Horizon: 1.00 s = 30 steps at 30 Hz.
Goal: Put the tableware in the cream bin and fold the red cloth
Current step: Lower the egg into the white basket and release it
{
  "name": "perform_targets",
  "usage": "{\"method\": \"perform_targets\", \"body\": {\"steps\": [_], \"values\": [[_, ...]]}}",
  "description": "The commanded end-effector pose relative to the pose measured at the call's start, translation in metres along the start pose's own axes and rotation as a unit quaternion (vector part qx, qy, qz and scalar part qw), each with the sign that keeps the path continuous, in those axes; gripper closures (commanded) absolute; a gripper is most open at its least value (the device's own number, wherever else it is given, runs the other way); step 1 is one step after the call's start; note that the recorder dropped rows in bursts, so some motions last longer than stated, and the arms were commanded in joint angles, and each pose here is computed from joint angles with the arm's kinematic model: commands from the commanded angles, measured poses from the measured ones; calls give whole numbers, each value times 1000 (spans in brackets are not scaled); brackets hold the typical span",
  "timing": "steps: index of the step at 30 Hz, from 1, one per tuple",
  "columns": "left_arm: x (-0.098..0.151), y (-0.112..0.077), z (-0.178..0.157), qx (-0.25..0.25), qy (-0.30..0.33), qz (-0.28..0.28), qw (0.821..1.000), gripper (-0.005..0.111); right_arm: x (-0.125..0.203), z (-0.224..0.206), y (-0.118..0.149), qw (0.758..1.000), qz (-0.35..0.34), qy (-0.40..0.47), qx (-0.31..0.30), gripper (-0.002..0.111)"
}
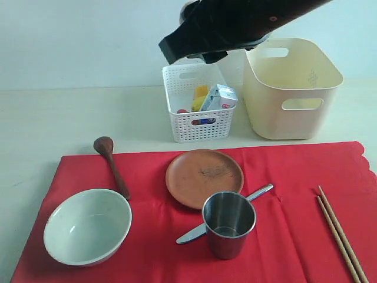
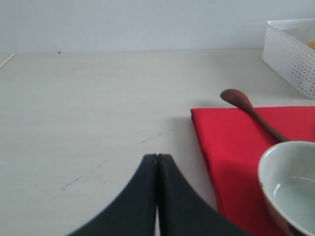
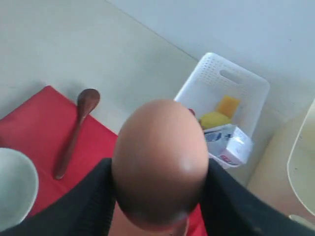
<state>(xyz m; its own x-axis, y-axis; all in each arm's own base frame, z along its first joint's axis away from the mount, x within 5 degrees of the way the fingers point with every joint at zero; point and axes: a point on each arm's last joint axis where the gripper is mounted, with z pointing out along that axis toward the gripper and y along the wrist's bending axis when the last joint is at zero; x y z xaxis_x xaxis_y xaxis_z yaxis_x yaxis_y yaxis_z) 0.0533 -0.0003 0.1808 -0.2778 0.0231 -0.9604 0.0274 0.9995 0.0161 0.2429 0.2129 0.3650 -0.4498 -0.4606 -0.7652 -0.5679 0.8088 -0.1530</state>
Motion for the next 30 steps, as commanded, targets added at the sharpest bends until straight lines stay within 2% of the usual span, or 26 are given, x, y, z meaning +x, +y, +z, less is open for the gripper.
{"method": "perform_targets", "body": {"steps": [1, 8, 17, 26, 30], "values": [[0, 0, 0, -1, -6, 0, 1000, 107, -4, 43, -24, 999, 22, 34, 16, 108], [0, 0, 0, -1, -6, 0, 1000, 107, -1, 122, -60, 994, 66, 86, -9, 108], [0, 0, 0, -1, -6, 0, 1000, 107, 3, 201, -98, 987, 120, 100, -35, 108], [0, 0, 0, -1, -6, 0, 1000, 107, 11, 266, -105, 984, 135, 108, -51, 108], [0, 0, 0, -1, -6, 0, 1000, 107, 25, 294, -102, 980, 135, 135, -59, 107]]}}
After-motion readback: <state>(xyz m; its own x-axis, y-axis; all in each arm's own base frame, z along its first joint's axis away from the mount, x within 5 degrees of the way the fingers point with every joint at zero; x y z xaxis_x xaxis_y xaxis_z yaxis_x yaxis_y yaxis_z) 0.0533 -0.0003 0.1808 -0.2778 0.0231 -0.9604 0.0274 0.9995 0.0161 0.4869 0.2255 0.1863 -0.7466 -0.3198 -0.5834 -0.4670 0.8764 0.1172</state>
